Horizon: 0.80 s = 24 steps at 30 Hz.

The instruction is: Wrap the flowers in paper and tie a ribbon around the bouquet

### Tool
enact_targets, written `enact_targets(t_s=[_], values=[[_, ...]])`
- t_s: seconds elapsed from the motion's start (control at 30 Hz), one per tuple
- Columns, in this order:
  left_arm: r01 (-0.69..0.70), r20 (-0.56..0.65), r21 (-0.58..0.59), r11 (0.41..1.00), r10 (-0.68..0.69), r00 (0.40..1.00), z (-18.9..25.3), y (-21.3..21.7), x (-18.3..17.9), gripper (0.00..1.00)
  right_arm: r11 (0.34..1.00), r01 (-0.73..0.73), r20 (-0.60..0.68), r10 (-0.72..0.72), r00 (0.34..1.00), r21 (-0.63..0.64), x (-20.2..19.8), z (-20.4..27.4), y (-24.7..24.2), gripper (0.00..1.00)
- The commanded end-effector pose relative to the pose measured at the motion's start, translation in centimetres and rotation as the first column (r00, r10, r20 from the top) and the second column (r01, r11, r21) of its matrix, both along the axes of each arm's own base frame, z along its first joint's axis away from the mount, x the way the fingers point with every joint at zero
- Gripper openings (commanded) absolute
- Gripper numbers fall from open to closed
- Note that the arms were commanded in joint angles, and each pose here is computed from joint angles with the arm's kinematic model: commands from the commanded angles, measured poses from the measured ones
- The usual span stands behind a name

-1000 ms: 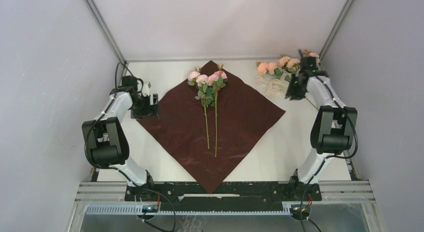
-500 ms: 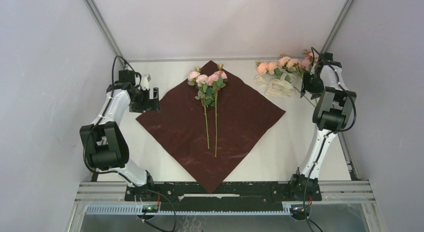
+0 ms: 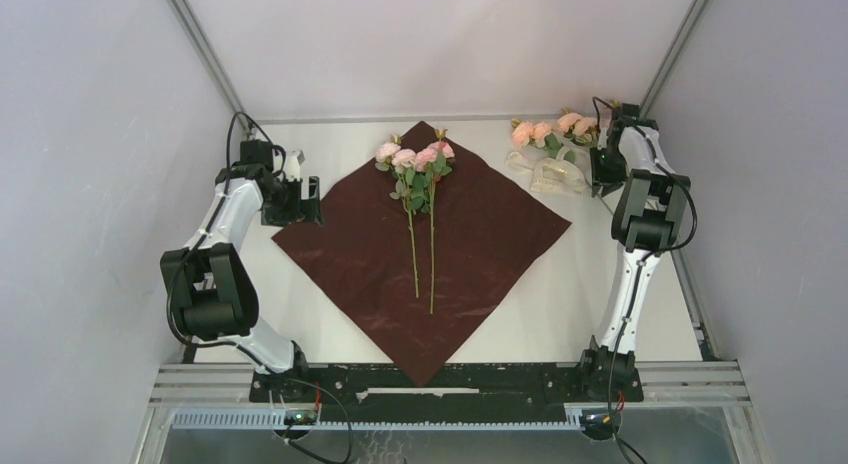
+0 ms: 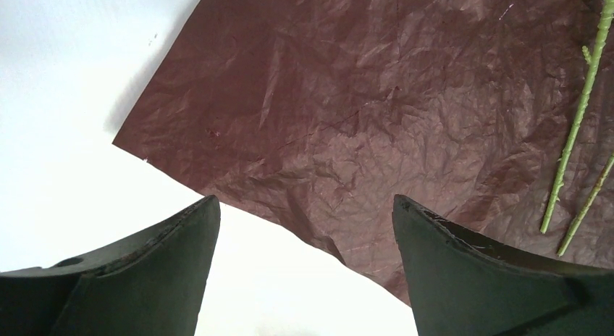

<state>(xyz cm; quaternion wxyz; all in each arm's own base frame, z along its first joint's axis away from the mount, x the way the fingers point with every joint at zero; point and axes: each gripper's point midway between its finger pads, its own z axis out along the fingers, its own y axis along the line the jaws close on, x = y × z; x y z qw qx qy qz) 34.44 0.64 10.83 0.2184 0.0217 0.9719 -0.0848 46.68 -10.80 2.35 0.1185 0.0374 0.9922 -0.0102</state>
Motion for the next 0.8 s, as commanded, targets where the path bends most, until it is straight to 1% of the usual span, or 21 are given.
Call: enact_targets(t_s=[0.0, 0.07, 0.17, 0.27, 0.37, 0.4, 0.43, 0.5, 0.57, 0.6, 0.77], values=[[0.031, 0.047, -0.007, 1.000, -0.030, 0.998, 1.5, -0.5, 0.7, 0.92, 0.996, -0.083, 0.115, 0.080, 0.990, 0.028, 1.6, 4.5, 2.1, 0.33], [0.033, 0.045, -0.006, 0.999, -0.033, 0.998, 1.4, -0.5, 0.7, 0.92, 0.996, -0.076, 0.120, 0.070, 0.990, 0.047, 1.6, 4.4, 2.4, 0.32], [0.032, 0.047, -0.004, 0.999, -0.032, 0.998, 1.5, -0.5, 0.7, 0.92, 0.998, -0.053, 0.107, 0.049, 0.993, 0.034, 1.5, 3.4, 2.1, 0.34], [0.033, 0.049, -0.003, 0.999, -0.033, 0.998, 1.5, -0.5, 0.7, 0.92, 0.998, -0.049, 0.081, 0.046, 0.996, 0.042, 1.4, 1.9, 2.3, 0.33], [0.034, 0.047, -0.001, 0.999, -0.034, 0.998, 1.5, -0.5, 0.6, 0.92, 0.999, -0.052, 0.032, 0.051, 0.998, 0.011, 1.0, 0.3, 2.4, 0.32], [0.033, 0.046, -0.001, 0.999, -0.032, 0.998, 1.5, -0.4, 0.6, 0.92, 0.999, -0.053, 0.020, 0.053, 0.998, -0.001, 0.8, 0.0, 2.4, 0.30], [0.034, 0.048, 0.000, 0.999, -0.034, 0.998, 1.5, -0.4, 0.6, 0.92, 0.998, -0.053, 0.008, 0.054, 0.999, -0.013, 0.7, -0.3, 2.4, 0.26], [0.035, 0.050, -0.001, 0.999, -0.035, 0.998, 1.6, -0.5, 0.6, 0.92, 0.998, -0.054, 0.000, 0.054, 0.999, -0.023, 0.4, -0.1, 2.5, 0.14], [0.038, 0.054, -0.002, 0.999, -0.037, 0.998, 1.7, -0.5, 0.6, 0.92, 0.998, -0.051, 0.020, 0.052, 0.998, -0.026, 0.4, 0.7, 2.6, 0.04], [0.038, 0.056, -0.002, 0.999, -0.038, 0.998, 1.8, -0.5, 0.6, 0.92, 0.998, -0.053, 0.039, 0.054, 0.998, -0.031, 0.5, 1.4, 2.5, 0.01], [0.043, 0.063, -0.005, 0.999, -0.042, 0.997, 2.0, -0.6, 0.5, 0.92, 0.992, -0.021, 0.143, 0.039, 0.989, -0.127, 0.7, 6.1, 1.5, 0.00]])
